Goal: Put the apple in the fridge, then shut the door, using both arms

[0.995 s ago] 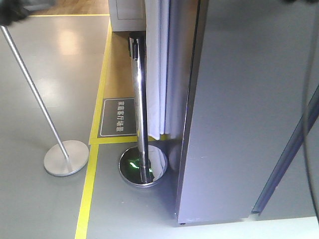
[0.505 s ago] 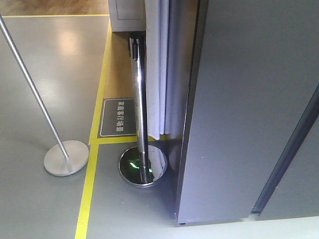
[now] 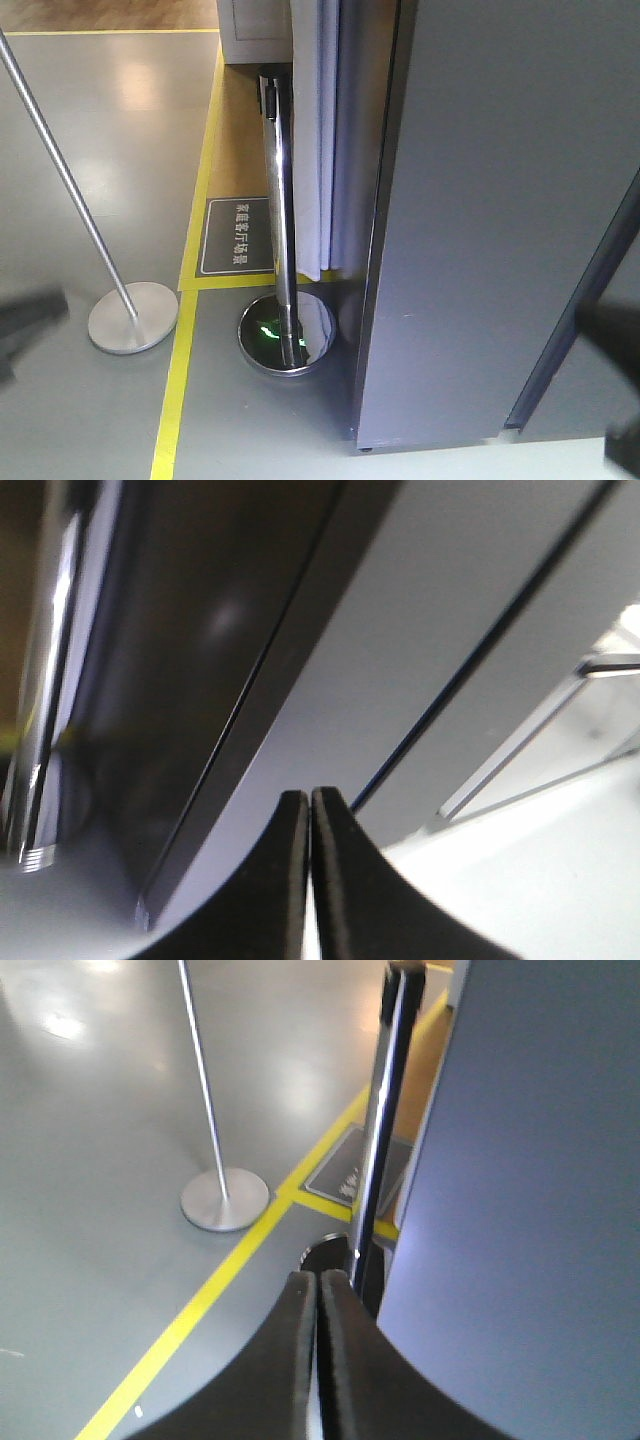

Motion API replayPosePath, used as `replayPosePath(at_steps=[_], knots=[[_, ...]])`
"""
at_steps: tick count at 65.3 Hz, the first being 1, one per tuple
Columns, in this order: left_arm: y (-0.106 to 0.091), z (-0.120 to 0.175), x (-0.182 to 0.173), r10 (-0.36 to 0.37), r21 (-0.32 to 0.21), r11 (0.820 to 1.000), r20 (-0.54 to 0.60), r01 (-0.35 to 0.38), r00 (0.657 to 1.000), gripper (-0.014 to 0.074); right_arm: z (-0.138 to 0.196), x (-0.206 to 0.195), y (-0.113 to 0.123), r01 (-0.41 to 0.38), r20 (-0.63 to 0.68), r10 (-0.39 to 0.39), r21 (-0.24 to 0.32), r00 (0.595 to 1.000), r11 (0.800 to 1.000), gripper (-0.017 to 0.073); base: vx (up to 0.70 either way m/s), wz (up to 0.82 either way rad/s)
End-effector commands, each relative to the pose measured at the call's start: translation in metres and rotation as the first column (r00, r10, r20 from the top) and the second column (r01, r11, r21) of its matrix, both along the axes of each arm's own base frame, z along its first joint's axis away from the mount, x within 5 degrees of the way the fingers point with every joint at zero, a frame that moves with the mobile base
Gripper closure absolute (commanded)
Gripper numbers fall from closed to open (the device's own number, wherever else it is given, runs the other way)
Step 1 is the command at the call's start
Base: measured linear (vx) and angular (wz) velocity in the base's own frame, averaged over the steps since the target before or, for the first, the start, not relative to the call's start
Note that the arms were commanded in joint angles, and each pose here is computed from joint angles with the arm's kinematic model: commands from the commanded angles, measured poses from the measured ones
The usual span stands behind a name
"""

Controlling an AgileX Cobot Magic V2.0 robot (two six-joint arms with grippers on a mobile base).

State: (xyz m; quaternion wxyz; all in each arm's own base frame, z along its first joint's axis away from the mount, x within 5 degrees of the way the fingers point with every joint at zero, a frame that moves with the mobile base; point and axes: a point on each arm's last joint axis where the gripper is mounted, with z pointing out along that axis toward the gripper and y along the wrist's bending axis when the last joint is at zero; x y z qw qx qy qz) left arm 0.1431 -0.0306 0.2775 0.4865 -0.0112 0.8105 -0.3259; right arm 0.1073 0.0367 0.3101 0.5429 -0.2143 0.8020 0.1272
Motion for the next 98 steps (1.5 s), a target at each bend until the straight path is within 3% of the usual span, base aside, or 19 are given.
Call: replayPosePath(at_steps=[1, 9, 23, 31, 55, 66, 70, 73, 78, 86, 87, 88, 91, 95, 98], knots=[[0.002, -0.018, -0.004, 0.068, -0.05, 0.996, -0.051, -0.07, 0.996, 0.0602, -0.008, -0.009, -0.003, 0.059, 0.066, -0.061, 0.032, 0.996, 0.998, 0.0561, 0.0, 0.0], [0.001, -0.032, -0.007, 0.087, -0.121, 0.988, -0.099, -0.099, 0.991, 0.0602, -0.018, -0.02, -0.001, 0.054, 0.079, -0.057, 0.034, 0.995, 0.998, 0.0562, 0.0, 0.0], [-0.003, -0.024, -0.007, 0.059, -0.225, 0.971, -0.08, -0.075, 0.995, 0.0602, -0.018, -0.028, 0.002, 0.018, 0.084, -0.021, 0.034, 0.996, 0.999, 0.0562, 0.0, 0.0], [-0.004, -0.022, -0.008, 0.045, -0.259, 0.964, -0.073, -0.062, 0.996, 0.0602, -0.019, -0.029, 0.003, 0.01, 0.077, -0.012, 0.034, 0.997, 0.999, 0.0562, 0.0, 0.0], [-0.017, -0.018, -0.016, -0.119, -0.313, 0.945, -0.052, 0.097, 0.992, 0.0602, -0.019, -0.029, 0.003, 0.01, 0.077, -0.012, 0.034, 0.997, 0.999, 0.0562, 0.0, 0.0], [-0.021, -0.011, -0.019, -0.168, -0.381, 0.913, -0.019, 0.148, 0.986, 0.0602, -0.019, -0.029, 0.003, 0.01, 0.077, -0.012, 0.034, 0.997, 0.999, 0.0562, 0.0, 0.0], [-0.02, -0.005, -0.018, -0.151, -0.447, 0.883, 0.013, 0.141, 0.988, 0.0602, -0.019, -0.029, 0.003, 0.01, 0.077, -0.012, 0.034, 0.997, 0.999, 0.0562, 0.0, 0.0], [-0.019, 0.001, -0.016, -0.127, -0.513, 0.849, 0.044, 0.131, 0.991, 0.0602, -0.019, -0.029, 0.003, 0.01, 0.077, -0.012, 0.034, 0.997, 0.999, 0.0562, 0.0, 0.0], [-0.014, 0.013, -0.013, -0.066, -0.629, 0.769, 0.097, 0.113, 0.993, 0.0602, -0.019, -0.029, 0.003, 0.01, 0.077, -0.012, 0.034, 0.997, 0.999, 0.0562, 0.0, 0.0], [-0.003, 0.029, -0.01, 0.046, -0.782, 0.616, 0.156, 0.095, 0.987, 0.0602, -0.019, -0.029, 0.003, 0.01, 0.077, -0.012, 0.034, 0.997, 0.999, 0.0562, 0.0, 0.0], [0.0, 0.033, -0.01, 0.071, -0.81, 0.579, 0.166, 0.095, 0.984, 0.0602, -0.019, -0.029, 0.003, 0.01, 0.077, -0.012, 0.034, 0.997, 0.999, 0.0562, 0.0, 0.0], [0.001, 0.033, -0.01, 0.076, -0.816, 0.57, 0.17, 0.097, 0.983, 0.0602, -0.019, -0.029, 0.003, 0.01, 0.077, -0.012, 0.034, 0.997, 0.999, 0.0562, 0.0, 0.0], [0.006, 0.039, -0.01, 0.122, -0.862, 0.497, 0.187, 0.103, 0.975, 0.0602, -0.019, -0.029, 0.003, 0.01, 0.077, -0.012, 0.034, 0.997, 0.999, 0.0562, 0.0, 0.0], [0.012, 0.044, -0.009, 0.171, -0.901, 0.42, 0.198, 0.111, 0.965, 0.0602, -0.019, -0.029, 0.003, 0.01, 0.077, -0.012, 0.034, 0.997, 0.999, 0.0562, 0.0, 0.0], [0.016, 0.047, -0.01, 0.195, -0.919, 0.375, 0.209, 0.124, 0.958, 0.0602, -0.019, -0.029, 0.003, 0.01, 0.077, -0.012, 0.034, 0.997, 0.999, 0.0562, 0.0, 0.0]])
